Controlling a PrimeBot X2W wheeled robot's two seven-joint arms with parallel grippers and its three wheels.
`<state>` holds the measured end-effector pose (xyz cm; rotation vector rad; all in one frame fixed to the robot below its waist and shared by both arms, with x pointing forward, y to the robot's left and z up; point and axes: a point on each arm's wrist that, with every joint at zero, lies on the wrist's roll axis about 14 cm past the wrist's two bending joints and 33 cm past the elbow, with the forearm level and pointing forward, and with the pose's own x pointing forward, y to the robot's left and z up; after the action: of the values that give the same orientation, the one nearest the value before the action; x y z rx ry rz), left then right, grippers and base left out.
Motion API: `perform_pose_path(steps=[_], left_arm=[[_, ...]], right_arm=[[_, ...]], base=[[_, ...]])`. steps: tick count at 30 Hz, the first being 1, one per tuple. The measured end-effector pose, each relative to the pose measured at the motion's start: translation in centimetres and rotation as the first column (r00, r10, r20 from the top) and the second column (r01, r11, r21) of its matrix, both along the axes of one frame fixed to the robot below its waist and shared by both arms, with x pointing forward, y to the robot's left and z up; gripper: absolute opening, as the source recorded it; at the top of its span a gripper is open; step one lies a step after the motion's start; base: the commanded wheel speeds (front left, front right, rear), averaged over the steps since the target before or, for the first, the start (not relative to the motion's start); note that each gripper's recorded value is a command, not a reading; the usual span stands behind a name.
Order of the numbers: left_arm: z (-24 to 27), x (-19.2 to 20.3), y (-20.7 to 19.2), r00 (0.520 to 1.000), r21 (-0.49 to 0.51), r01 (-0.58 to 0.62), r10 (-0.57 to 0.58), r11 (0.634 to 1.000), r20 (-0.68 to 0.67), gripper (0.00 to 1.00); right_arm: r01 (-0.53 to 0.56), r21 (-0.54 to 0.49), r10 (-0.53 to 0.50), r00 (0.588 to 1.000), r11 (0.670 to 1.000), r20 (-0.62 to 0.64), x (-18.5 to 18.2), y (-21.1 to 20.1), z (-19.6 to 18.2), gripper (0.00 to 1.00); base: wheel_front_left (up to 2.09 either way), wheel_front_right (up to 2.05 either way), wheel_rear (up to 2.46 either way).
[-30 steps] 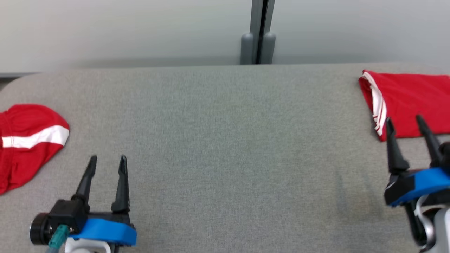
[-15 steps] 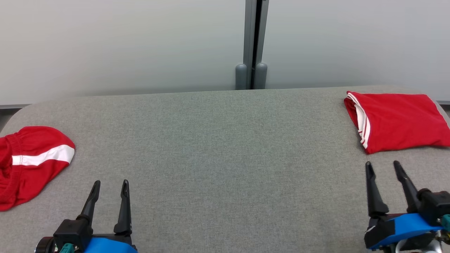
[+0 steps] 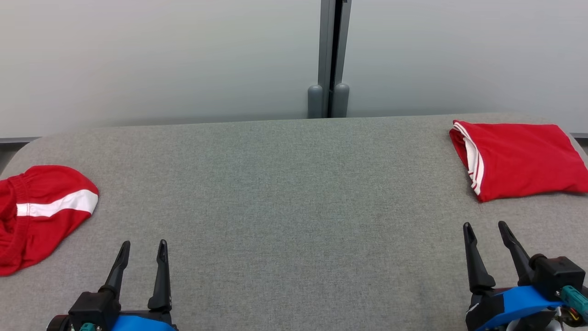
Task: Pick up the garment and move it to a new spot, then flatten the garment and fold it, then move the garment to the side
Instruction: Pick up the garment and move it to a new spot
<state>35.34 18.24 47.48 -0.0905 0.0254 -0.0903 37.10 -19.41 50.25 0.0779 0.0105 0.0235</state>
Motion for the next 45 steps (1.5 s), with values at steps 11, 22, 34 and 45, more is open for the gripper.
perform_pose_path(steps=[11,22,34,45], left_arm=[[0.1,-0.5,1.2,0.999,-0.001,-0.036,0.036,0.999,0.005,1.0],[0.9,-3.4,4.8,0.985,0.005,-0.169,0.169,0.986,0.03,1.0],[0.6,-8.2,9.9,0.937,0.008,-0.349,0.349,0.937,0.018,1.0],[0.4,-10.8,11.5,0.903,0.011,-0.43,0.43,0.903,0.006,1.0]], right_arm=[[-0.029,0.014,0.029,0.999,0.999,-0.018,0.6,1.1,-0.8,1.0],[-0.184,0.03,0.185,0.983,0.982,-0.01,2.4,6.6,-1.0,1.0],[-0.382,0.046,0.383,0.924,0.923,-0.015,3.6,14.1,-1.2,1.0],[-0.469,0.059,0.471,0.882,0.881,-0.027,3.9,17.6,-1.7,1.0]], base=[[0.0,0.0,0.0],[0.0,0.0,0.0],[0.0,0.0,0.0],[0.0,0.0,0.0]])
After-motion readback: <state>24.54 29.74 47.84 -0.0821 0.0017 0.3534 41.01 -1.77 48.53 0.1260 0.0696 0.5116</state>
